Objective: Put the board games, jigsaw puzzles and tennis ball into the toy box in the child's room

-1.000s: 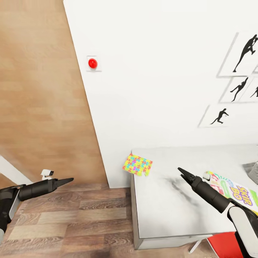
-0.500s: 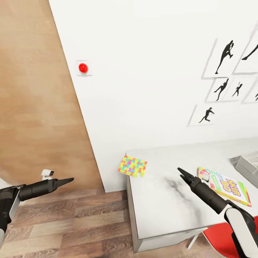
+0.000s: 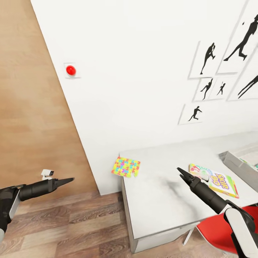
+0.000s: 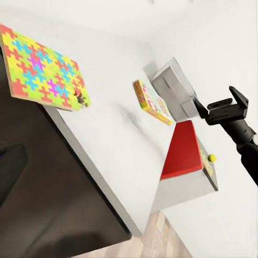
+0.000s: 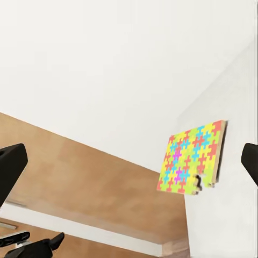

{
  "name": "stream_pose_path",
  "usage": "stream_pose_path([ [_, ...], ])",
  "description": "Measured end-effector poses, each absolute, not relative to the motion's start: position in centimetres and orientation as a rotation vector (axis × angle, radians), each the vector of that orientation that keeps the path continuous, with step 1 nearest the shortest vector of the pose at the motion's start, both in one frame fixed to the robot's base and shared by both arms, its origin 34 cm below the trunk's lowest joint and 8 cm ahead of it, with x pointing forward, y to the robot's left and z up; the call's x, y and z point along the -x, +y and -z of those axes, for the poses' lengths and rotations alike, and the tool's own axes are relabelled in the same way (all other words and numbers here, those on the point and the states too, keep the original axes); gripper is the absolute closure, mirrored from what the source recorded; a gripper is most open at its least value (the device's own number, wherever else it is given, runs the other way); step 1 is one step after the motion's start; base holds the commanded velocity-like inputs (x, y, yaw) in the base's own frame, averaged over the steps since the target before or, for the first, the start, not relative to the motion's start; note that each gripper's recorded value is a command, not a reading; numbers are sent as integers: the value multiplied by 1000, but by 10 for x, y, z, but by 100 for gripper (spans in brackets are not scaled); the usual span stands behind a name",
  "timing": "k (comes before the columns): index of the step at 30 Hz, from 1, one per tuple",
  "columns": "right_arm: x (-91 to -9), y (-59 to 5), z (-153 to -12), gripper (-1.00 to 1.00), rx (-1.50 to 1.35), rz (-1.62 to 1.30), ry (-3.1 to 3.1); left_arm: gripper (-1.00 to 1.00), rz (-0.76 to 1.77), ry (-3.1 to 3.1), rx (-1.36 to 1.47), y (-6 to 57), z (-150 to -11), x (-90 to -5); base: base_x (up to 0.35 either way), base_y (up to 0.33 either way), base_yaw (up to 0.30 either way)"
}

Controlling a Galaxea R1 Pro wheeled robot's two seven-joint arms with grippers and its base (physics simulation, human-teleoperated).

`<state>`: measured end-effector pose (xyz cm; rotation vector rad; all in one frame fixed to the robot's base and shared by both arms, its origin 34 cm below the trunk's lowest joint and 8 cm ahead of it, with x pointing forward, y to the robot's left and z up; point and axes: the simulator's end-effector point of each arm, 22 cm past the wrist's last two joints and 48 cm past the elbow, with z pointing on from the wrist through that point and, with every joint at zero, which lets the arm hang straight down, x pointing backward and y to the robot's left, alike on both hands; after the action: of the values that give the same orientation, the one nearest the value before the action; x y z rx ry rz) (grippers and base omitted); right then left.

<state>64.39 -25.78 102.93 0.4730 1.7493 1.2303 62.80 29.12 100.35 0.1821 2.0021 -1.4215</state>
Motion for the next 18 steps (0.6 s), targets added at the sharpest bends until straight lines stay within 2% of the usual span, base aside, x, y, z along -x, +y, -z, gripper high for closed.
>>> stream_pose_path([
  [12,-643,-258,-1034,-100,-468,-1231,1741,-100,1416,1995,-191,291,-1009,-628,0,185,-253],
  [18,-643,-258,-1037,-100,-464,-1231,1736,-100,1414,1990,-195,291,-1012,-628,0,75,-249],
])
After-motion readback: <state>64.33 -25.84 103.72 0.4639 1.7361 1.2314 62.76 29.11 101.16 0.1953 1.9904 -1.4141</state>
